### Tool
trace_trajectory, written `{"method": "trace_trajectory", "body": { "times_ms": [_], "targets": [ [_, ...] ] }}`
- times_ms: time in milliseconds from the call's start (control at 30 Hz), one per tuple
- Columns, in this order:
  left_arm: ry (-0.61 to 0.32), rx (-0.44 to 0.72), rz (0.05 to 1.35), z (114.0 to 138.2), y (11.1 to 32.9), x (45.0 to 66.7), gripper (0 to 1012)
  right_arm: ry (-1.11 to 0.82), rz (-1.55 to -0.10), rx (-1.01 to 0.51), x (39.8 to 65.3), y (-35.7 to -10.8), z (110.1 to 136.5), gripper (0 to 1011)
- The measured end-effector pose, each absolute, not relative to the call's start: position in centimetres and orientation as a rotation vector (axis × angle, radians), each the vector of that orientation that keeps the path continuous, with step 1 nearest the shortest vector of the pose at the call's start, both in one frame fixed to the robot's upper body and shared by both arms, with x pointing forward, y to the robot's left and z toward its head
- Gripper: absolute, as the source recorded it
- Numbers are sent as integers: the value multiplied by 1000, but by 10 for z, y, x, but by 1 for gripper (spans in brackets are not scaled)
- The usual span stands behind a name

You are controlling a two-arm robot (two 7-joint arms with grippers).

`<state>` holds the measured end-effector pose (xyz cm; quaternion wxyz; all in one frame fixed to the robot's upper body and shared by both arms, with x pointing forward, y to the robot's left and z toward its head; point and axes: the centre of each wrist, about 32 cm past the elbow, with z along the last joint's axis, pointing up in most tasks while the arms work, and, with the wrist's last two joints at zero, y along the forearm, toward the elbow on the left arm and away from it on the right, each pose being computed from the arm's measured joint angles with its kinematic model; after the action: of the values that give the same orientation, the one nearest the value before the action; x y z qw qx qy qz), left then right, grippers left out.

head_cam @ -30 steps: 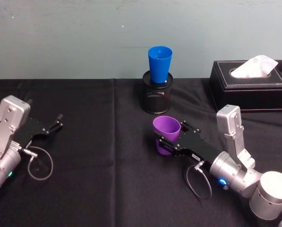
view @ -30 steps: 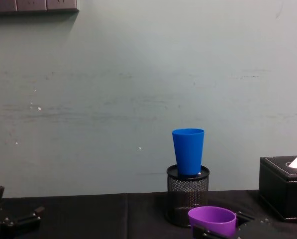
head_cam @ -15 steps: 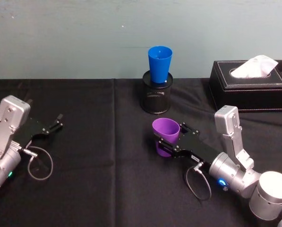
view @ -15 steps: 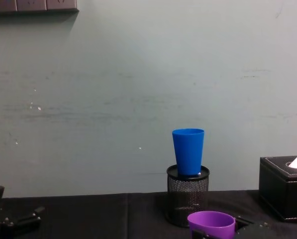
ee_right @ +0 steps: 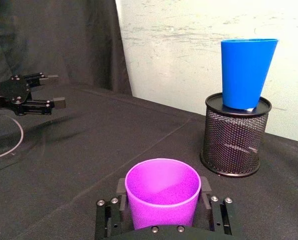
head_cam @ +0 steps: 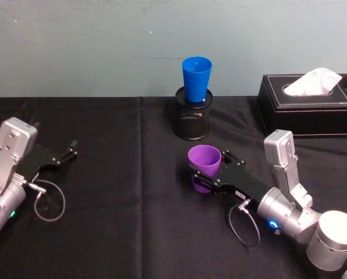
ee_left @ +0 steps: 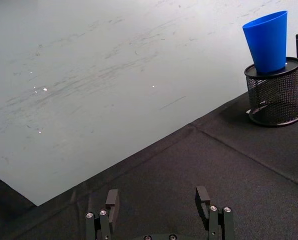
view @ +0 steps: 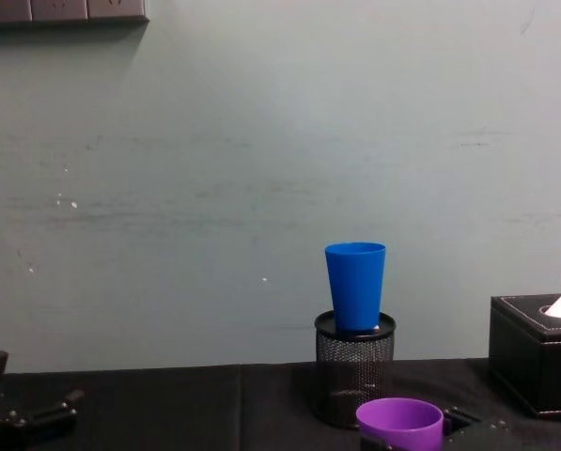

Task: Pick up one cup with a gripper and tap it against the other cup.

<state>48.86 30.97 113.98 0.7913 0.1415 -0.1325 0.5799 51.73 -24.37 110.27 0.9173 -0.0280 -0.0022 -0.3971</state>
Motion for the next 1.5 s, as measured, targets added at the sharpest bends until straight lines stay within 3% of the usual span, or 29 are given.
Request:
{"method": "trace_trajectory", "body": {
  "times_ms": [167,200,1000,1500],
  "targets": [
    [-285,304,1248,1140,310,489,1000,-5,-817,-57,517,-244,1103,925],
    [-285,304,1248,1140,310,489,1000,-5,-817,-57,517,-244,1103,1002],
    [-285,304,1248,1140,310,489,1000,-10,-816,-53,517,-244,1103,1003],
    [-285,304,1248,1140,310,489,1000,-92,-839,36,513,-242,1132,1003]
  ]
}}
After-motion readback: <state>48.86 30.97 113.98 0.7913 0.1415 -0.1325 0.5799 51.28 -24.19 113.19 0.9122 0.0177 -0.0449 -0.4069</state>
